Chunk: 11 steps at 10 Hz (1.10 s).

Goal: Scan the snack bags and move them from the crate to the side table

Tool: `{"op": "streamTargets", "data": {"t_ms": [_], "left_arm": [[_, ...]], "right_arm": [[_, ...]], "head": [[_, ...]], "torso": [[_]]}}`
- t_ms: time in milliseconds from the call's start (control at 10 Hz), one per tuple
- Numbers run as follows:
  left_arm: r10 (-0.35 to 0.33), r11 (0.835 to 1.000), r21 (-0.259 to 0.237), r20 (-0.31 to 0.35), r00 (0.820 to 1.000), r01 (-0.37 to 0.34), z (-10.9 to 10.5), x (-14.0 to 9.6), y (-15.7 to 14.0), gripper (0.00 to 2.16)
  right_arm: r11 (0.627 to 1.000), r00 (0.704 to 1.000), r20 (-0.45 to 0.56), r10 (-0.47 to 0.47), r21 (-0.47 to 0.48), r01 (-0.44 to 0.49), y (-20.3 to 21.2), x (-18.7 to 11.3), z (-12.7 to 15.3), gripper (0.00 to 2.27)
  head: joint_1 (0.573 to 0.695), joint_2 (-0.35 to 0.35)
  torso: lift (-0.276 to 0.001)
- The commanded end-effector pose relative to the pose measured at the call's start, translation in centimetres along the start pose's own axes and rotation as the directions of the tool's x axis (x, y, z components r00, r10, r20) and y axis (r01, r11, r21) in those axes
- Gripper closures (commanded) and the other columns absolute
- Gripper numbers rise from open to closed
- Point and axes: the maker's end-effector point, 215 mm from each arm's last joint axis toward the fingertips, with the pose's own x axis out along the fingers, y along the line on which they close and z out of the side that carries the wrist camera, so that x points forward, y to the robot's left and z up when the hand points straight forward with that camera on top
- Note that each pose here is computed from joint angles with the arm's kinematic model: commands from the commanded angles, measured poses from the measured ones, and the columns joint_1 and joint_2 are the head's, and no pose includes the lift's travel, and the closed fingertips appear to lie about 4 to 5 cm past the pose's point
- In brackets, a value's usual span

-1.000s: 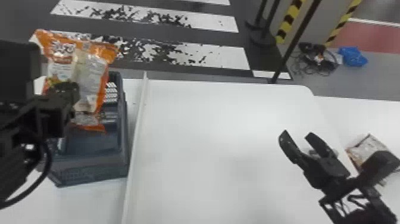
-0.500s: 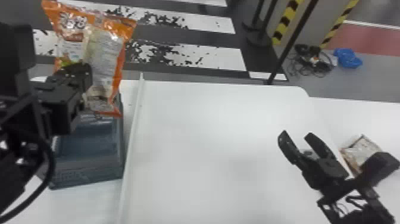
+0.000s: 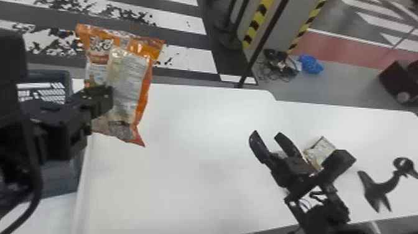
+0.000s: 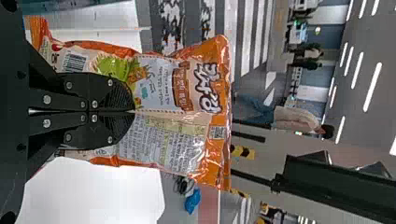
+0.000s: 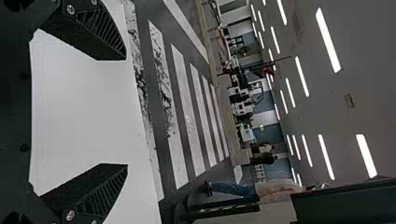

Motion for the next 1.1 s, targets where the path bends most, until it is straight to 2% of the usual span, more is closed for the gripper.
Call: {"op": "streamTargets", "data": {"t_ms": [0, 100, 200, 500, 600, 800, 1000], "left_arm": [[-0.074, 0.996, -0.044, 0.003, 0.997, 0.074, -1.5, 2.9, -0.4, 1.89], [-0.173, 0.981, -0.083, 0.007, 0.985, 0.173, -2.6, 4.5, -1.7, 1.89], [-0.239, 0.964, -0.125, -0.020, 0.971, 0.235, -4.3, 6.0, -3.0, 1.89], [-0.347, 0.929, -0.181, -0.130, 0.929, 0.322, -9.7, 10.3, -7.0, 1.89], [-0.386, 0.915, -0.197, -0.175, 0.906, 0.352, -11.7, 11.4, -9.0, 1.89], [-0.430, 0.902, -0.171, -0.268, 0.862, 0.397, -14.5, 13.0, -12.8, 1.89], [-0.429, 0.902, -0.127, -0.383, 0.818, 0.414, -17.5, 13.9, -14.8, 1.89]], "right_arm": [[1.000, 1.000, -0.003, -0.002, -0.001, 0.002, -0.1, 0.0, -0.2, 0.11], [1.000, 1.000, -0.001, -0.003, -0.004, 0.003, -0.1, 0.0, -0.1, 0.11], [1.000, 1.000, 0.001, -0.006, -0.004, 0.006, -0.2, 0.1, 0.0, 0.11], [1.000, 1.000, 0.003, -0.012, -0.003, 0.012, -0.4, 0.4, 0.0, 0.11], [1.000, 1.000, 0.005, -0.014, -0.004, 0.014, -0.5, 0.5, 0.0, 0.11], [1.000, 1.000, 0.016, -0.018, 0.001, 0.018, -0.8, 0.7, 0.5, 0.11], [1.000, 0.999, 0.025, -0.019, 0.008, 0.019, -1.0, 0.6, 0.8, 0.11]], "head": [[0.695, -0.350], [0.695, -0.350], [0.695, -0.350], [0.695, -0.350], [0.695, -0.350], [0.695, -0.350], [0.695, -0.350]], "torso": [[-0.087], [-0.087], [-0.087], [-0.087], [-0.087], [-0.087], [-0.087]]}}
